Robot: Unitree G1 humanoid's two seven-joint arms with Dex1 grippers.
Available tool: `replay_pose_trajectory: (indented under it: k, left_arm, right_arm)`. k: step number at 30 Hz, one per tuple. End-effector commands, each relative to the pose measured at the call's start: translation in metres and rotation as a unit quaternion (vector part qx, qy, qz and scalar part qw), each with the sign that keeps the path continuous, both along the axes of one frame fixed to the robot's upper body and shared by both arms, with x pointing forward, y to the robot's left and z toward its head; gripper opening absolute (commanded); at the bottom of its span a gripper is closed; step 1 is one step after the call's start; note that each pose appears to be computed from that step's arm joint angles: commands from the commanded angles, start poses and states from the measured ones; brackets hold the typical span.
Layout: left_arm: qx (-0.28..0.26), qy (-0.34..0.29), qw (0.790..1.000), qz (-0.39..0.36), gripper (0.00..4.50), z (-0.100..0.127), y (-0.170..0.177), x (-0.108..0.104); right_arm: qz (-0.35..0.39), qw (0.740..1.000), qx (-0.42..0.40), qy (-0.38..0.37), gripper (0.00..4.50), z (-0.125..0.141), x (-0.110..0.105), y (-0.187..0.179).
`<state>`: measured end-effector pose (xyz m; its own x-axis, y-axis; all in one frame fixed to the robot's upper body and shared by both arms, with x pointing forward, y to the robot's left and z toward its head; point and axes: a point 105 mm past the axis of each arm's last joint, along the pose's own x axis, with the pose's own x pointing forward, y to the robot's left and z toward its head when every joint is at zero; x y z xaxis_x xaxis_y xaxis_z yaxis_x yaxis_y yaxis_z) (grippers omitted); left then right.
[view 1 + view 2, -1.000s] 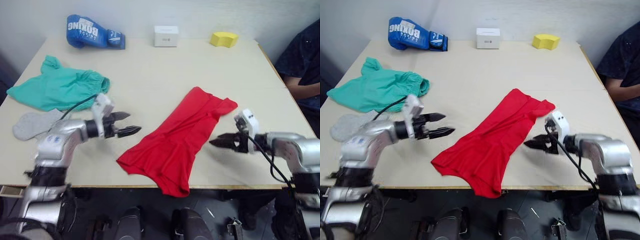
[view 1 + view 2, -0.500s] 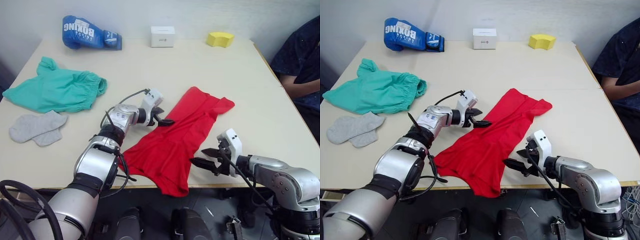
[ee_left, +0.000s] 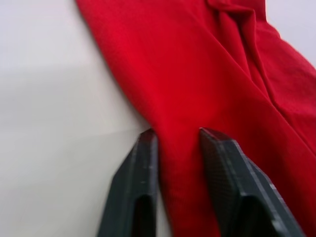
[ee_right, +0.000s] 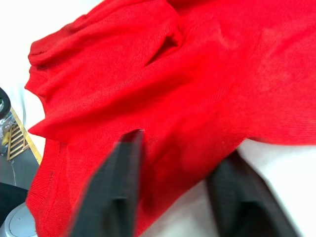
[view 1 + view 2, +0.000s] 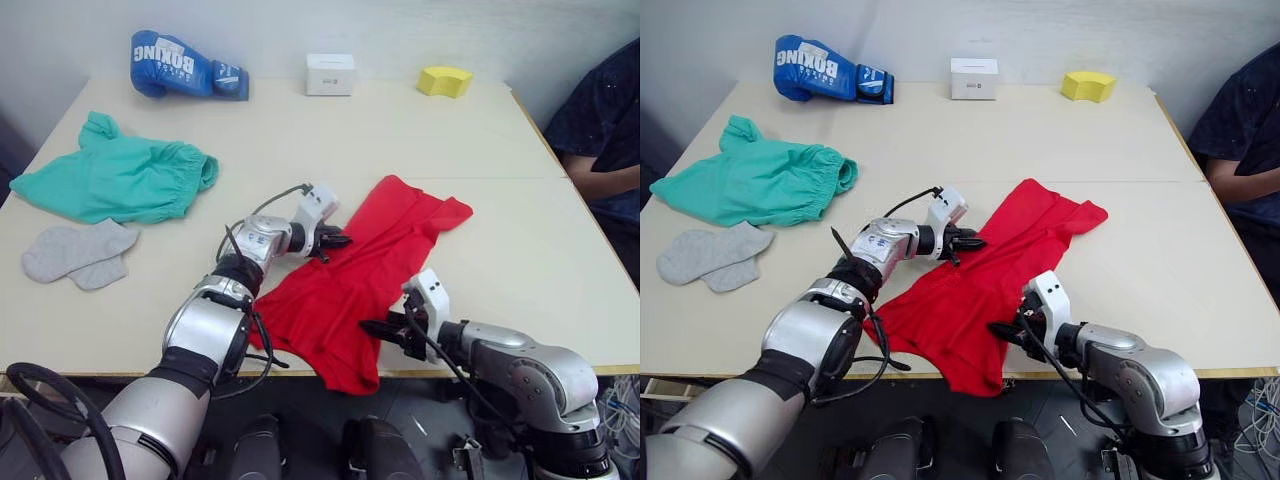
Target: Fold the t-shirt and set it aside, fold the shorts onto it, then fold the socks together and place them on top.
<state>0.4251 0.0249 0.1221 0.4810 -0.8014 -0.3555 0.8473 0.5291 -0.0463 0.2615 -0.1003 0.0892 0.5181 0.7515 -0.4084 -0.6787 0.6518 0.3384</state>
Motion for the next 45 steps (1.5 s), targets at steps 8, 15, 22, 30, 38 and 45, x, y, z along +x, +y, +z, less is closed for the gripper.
replay_pose_trajectory:
  k: [8,15,22,30,38,45]
  left_arm:
    - [-0.098,-0.021,0.984,0.145,0.00,0.001,0.039,0.018]
    - [-0.125,-0.085,0.958,0.242,0.00,0.010,0.088,0.026]
    - [-0.096,-0.123,0.941,0.300,0.00,0.012,0.122,0.031]
    - [-0.062,-0.167,0.940,0.292,0.00,0.018,0.145,0.026]
    - [0.005,-0.214,0.942,0.260,2.25,0.006,0.192,-0.007]
    - [0.205,-0.346,0.915,0.035,4.46,0.018,0.203,-0.072]
  right_arm:
    - [0.013,0.999,-0.031,-0.004,0.06,-0.002,0.019,-0.019]
    - [0.026,0.997,-0.020,-0.072,0.06,0.020,0.066,-0.005]
    - [0.047,0.994,-0.019,-0.097,0.06,0.022,0.104,0.024]
    - [0.066,0.992,0.004,-0.111,0.06,0.031,0.106,0.028]
    - [0.043,0.975,0.028,-0.215,2.43,0.049,0.086,-0.037]
    - [0.203,0.868,-0.215,-0.400,4.50,0.033,0.066,-0.077]
